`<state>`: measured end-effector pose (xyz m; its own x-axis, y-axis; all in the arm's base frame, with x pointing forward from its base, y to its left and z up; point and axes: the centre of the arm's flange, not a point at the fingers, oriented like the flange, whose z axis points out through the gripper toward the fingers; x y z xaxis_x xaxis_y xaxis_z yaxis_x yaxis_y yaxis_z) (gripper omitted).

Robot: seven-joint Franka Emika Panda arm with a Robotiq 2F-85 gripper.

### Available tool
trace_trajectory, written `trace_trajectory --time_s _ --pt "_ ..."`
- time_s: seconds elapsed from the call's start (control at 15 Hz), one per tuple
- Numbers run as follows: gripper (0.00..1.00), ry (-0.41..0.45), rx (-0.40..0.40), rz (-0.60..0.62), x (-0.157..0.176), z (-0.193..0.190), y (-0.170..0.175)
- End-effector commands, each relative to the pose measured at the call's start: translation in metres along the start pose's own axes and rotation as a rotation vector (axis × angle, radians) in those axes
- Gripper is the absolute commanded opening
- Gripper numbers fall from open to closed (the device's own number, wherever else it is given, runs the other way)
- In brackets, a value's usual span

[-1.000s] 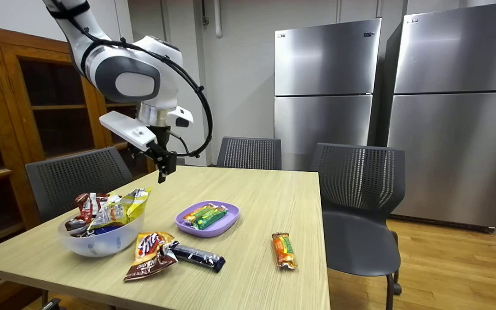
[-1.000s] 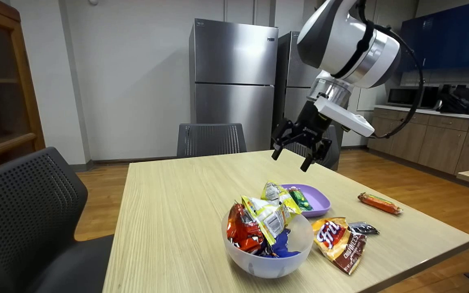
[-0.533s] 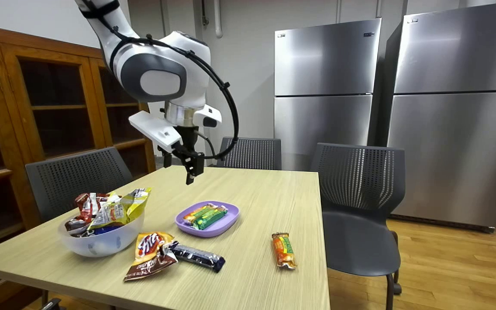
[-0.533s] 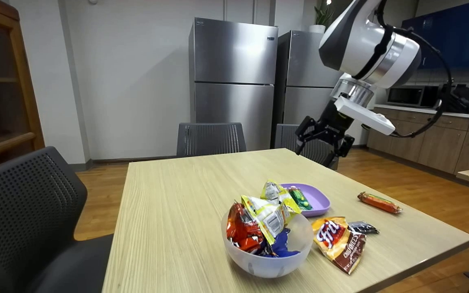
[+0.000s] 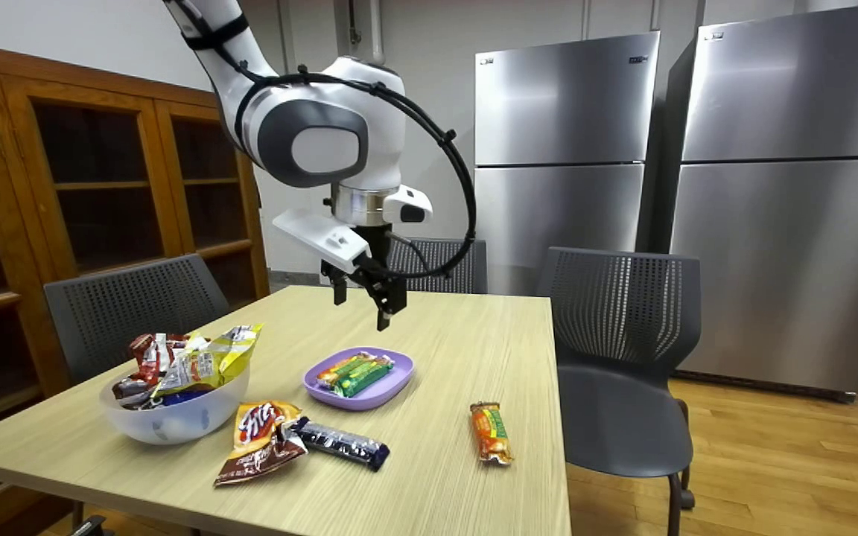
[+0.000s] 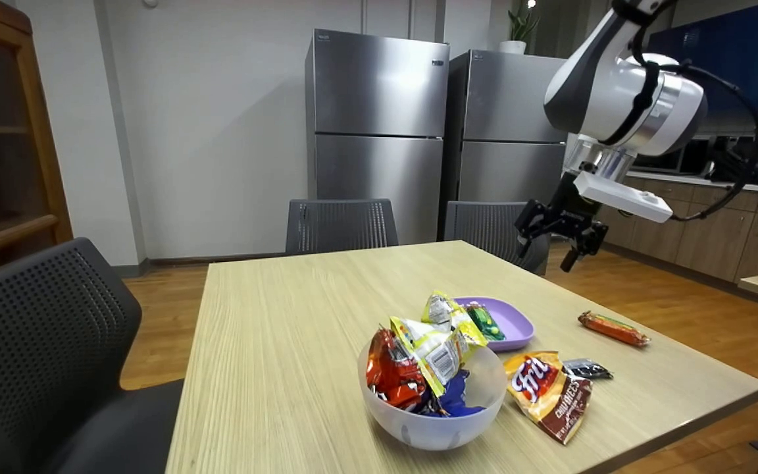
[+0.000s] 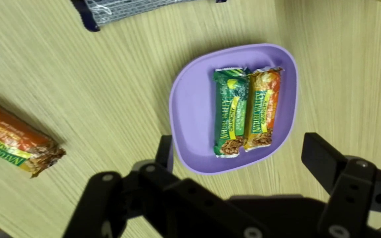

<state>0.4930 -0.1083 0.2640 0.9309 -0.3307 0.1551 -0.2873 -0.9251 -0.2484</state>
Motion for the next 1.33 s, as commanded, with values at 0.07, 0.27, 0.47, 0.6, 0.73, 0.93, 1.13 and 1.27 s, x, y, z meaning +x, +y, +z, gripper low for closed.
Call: trace_trajectory --time_s 0.07,0.27,0.47,0.6,0.73,0.93,1.13,1.27 --pt "1.00 -0.030 -0.065 -0.070 0.020 0.013 0.032" --pt "1.00 -0.044 -0.156 -0.150 0.027 0.025 0.055" --pt "1.00 -0.070 -0.219 -0.227 0.031 0.033 0.077" --pt "1.00 -0.092 -0.233 -0.251 0.036 0.041 0.092" --pt "1.00 -0.114 -0.259 -0.272 0.040 0.047 0.108" --pt "1.00 -0.142 -0.293 -0.297 0.047 0.053 0.133" --pt "1.00 -0.149 -0.326 -0.267 0.054 0.062 0.156" --pt "1.00 -0.147 -0.314 -0.254 0.041 0.059 0.151"
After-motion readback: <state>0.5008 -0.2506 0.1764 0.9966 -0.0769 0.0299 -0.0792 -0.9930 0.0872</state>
